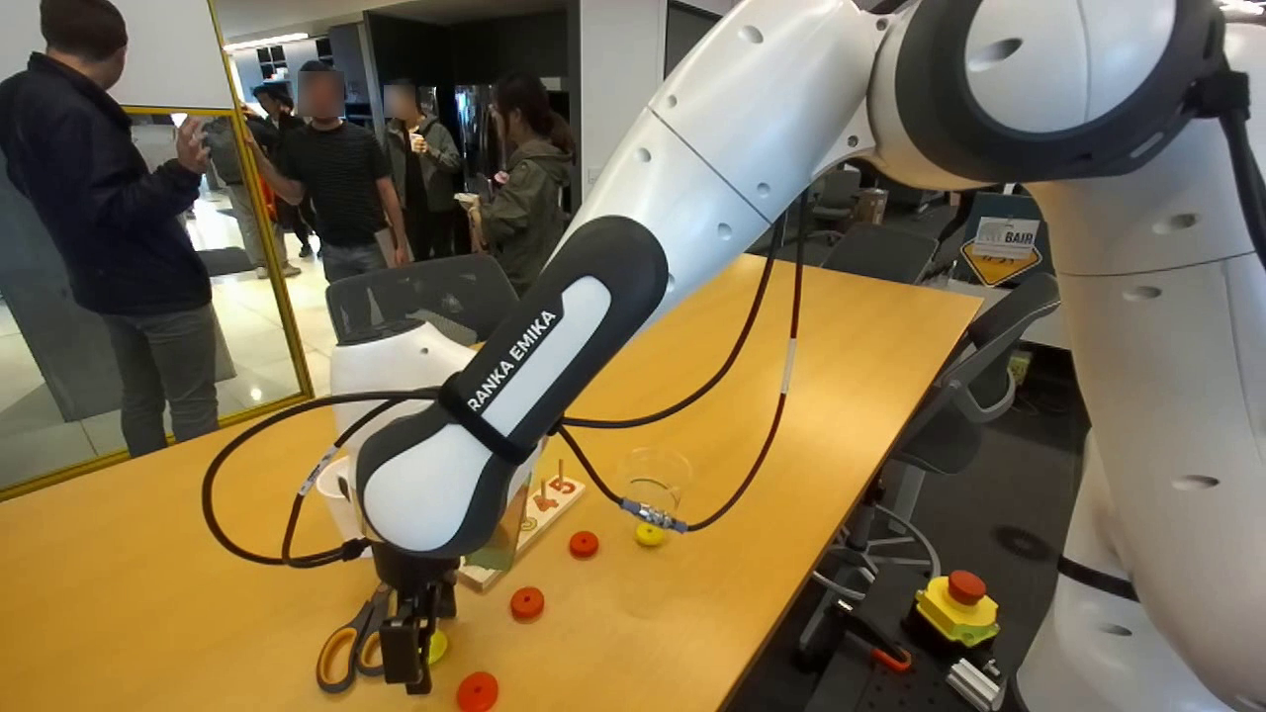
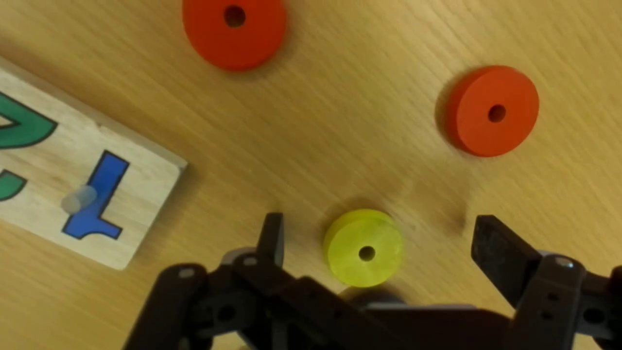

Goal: Put the yellow discs in the clear cup and the orange discs into the white cup

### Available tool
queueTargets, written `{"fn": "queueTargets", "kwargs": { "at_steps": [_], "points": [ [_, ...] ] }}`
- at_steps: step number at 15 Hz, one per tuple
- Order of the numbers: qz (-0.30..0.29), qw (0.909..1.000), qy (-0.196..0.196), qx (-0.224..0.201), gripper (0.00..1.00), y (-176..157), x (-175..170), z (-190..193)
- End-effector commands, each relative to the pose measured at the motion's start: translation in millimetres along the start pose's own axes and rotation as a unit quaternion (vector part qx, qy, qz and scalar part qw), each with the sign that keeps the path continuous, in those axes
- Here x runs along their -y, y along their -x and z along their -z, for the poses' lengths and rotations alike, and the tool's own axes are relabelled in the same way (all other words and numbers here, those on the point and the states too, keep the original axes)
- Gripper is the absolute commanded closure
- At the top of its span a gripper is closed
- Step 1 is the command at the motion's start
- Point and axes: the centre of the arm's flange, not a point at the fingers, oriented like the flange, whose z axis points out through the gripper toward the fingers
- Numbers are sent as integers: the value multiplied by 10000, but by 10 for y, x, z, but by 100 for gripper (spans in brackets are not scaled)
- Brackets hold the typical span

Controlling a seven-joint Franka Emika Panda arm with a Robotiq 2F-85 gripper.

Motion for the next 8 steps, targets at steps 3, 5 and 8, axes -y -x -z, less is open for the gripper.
{"fn": "queueTargets", "kwargs": {
  "at_steps": [3, 5, 8],
  "points": [
    [20, 9999, -123, -85, 25, -87, -23, 15],
    [13, 9999, -71, -151, 34, -94, -13, 60],
    [-20, 9997, 27, -244, 58, -92, -7, 116]
  ]
}}
